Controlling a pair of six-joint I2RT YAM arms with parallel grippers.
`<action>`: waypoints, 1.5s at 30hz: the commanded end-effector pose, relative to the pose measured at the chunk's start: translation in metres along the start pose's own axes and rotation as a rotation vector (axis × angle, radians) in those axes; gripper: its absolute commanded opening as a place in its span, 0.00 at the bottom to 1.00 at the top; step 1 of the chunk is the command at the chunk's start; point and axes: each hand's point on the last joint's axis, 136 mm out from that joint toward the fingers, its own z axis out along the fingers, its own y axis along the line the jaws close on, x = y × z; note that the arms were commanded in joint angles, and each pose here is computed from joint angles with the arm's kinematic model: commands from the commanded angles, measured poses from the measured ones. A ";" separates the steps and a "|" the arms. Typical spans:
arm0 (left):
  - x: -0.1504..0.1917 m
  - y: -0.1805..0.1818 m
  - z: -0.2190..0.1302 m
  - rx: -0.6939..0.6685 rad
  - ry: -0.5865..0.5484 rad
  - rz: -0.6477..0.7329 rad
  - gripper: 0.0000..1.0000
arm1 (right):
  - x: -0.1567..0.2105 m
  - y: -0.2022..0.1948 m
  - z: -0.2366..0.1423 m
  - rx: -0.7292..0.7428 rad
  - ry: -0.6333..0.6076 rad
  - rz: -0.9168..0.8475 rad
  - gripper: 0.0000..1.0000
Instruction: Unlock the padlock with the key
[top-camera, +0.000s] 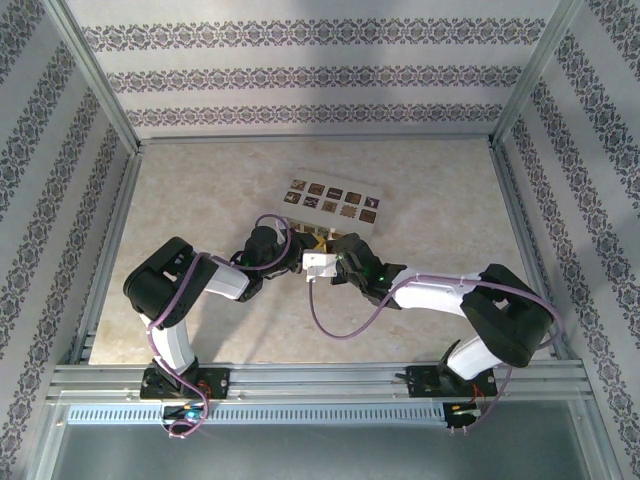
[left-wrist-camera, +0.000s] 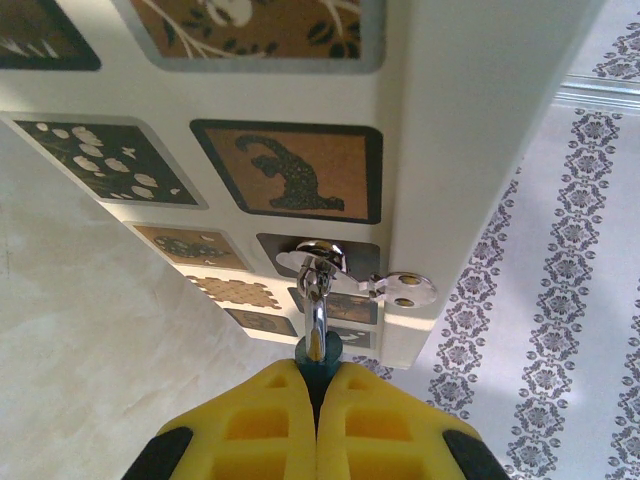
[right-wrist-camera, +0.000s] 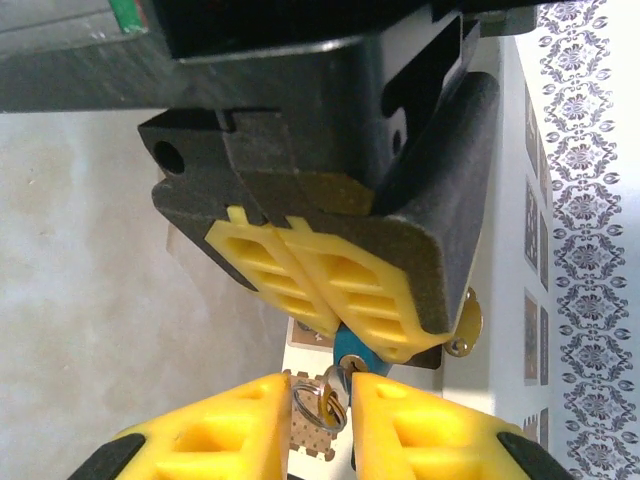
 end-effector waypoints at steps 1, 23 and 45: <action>0.006 -0.043 -0.001 0.115 0.012 0.046 0.00 | 0.000 -0.006 0.004 0.026 -0.006 0.034 0.23; 0.006 -0.044 -0.002 0.119 0.010 0.045 0.00 | 0.012 -0.010 0.010 0.087 0.017 0.090 0.09; 0.005 -0.040 -0.007 0.115 -0.004 0.045 0.00 | -0.017 -0.032 0.002 0.196 -0.111 0.386 0.00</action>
